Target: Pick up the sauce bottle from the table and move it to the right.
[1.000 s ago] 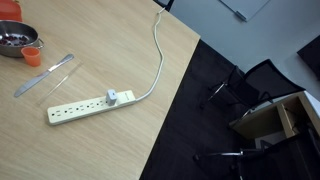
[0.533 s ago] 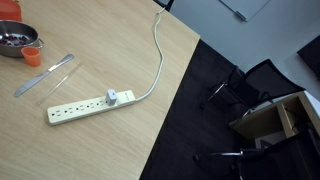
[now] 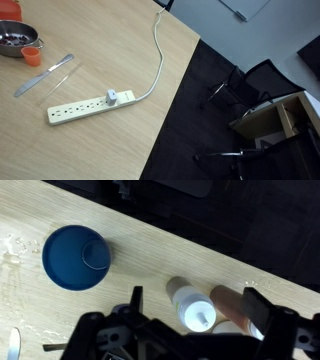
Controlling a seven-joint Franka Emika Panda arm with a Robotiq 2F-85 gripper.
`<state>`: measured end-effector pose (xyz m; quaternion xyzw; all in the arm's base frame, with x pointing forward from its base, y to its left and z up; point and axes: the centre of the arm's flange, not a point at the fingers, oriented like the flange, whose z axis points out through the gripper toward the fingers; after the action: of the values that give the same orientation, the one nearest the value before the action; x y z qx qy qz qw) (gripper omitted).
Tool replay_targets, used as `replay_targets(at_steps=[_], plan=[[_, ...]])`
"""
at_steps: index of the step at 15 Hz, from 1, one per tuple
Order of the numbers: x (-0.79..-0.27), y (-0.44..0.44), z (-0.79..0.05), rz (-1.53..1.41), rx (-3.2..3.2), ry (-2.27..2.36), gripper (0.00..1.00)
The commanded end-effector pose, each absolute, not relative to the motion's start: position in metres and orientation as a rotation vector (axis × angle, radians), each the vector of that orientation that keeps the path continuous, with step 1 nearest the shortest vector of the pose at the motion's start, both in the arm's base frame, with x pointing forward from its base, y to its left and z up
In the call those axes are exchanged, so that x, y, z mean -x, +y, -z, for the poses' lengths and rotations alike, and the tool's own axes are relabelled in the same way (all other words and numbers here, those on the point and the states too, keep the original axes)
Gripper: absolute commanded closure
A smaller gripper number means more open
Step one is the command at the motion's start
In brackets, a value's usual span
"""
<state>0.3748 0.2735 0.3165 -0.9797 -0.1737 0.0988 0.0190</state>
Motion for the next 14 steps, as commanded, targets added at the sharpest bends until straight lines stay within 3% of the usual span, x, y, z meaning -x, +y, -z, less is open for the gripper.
replay_targets(at_steps=[1,14], plan=[[-0.388,0.291,-0.3,-0.334,3.011,-0.598,0.0],[-0.406,0.312,-0.242,-0.468,2.901,-0.731,0.0]])
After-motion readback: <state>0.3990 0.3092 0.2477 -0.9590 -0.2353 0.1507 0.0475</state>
